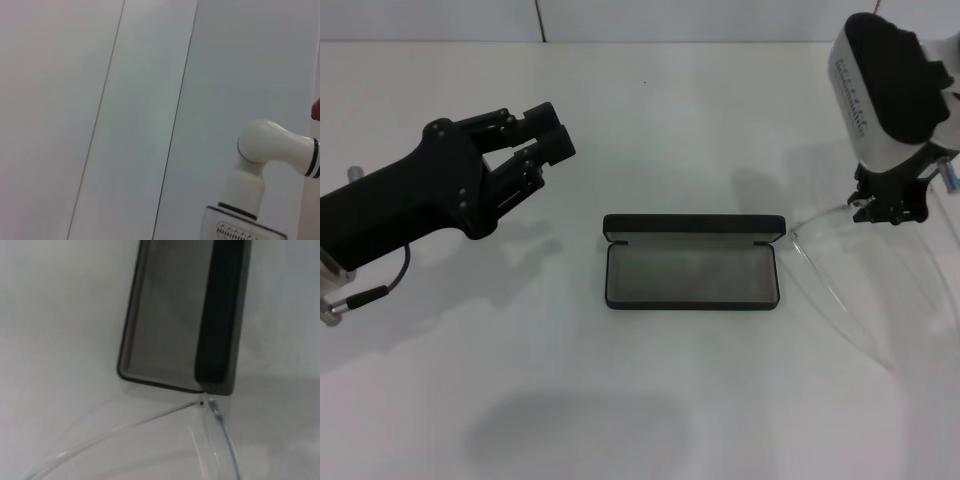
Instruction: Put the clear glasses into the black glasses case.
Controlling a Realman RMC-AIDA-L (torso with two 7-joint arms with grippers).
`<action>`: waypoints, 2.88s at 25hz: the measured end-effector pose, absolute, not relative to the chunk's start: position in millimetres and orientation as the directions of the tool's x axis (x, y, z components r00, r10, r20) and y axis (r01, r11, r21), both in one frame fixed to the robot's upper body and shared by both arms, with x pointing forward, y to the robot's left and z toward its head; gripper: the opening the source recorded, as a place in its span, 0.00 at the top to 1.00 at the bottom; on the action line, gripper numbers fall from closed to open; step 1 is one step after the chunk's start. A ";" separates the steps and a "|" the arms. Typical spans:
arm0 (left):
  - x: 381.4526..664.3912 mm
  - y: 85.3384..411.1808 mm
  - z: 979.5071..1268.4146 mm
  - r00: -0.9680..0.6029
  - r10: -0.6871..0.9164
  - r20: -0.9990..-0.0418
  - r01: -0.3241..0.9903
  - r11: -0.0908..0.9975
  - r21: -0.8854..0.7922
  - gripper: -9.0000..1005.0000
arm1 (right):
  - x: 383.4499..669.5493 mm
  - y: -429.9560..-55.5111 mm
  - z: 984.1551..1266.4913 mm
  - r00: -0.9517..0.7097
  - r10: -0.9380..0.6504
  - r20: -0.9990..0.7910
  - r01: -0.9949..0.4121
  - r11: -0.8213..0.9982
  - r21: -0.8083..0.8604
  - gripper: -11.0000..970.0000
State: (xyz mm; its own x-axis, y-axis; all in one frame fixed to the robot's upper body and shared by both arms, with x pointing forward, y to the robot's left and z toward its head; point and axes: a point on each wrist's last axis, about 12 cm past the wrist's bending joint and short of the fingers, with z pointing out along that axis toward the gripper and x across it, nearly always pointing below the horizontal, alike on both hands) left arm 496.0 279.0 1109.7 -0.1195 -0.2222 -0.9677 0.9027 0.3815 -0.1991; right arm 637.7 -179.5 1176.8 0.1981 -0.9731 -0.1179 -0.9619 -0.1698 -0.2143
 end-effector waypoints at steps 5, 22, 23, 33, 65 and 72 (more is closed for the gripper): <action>494.4 279.3 1108.3 -0.124 -0.226 -0.966 0.900 0.384 -0.205 0.83 | 621.5 -191.4 1192.9 0.194 -0.967 -0.167 -0.960 -0.153 -0.234 0.87; 504.4 263.8 1134.3 -0.094 -0.316 -0.944 0.955 0.241 -0.175 0.87 | 591.8 -264.3 1228.5 -0.014 -0.477 -0.879 -0.948 0.285 -0.139 0.94; 504.0 262.2 1136.8 -0.088 -0.330 -0.940 0.960 0.224 -0.169 0.87 | 589.6 -266.3 1224.8 -0.013 -0.429 -0.903 -0.945 0.300 -0.129 0.95; 511.3 230.2 1148.0 -0.115 -0.334 -0.936 0.987 0.067 -0.145 0.92 | 594.7 -247.0 1196.7 -0.038 -0.089 -0.995 -0.958 0.287 0.011 0.95; 503.8 233.0 1119.6 -0.108 -0.389 -0.915 0.971 0.157 -0.182 0.93 | 579.5 -176.5 1179.6 -0.041 -0.058 -0.997 -0.999 0.011 0.041 0.95; 502.0 234.1 1117.1 -0.115 -0.394 -0.912 0.968 0.163 -0.192 0.93 | 577.9 -178.6 1177.0 -0.042 -0.041 -0.998 -0.999 0.020 0.041 0.95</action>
State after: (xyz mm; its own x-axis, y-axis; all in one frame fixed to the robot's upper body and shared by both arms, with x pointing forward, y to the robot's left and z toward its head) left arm 502.0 234.1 1117.1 -0.1150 -0.3935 -0.9121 0.9678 0.1625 -0.1921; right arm 577.9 -178.6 1177.0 -0.0416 -0.0414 -0.9983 -0.9990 0.0201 0.0408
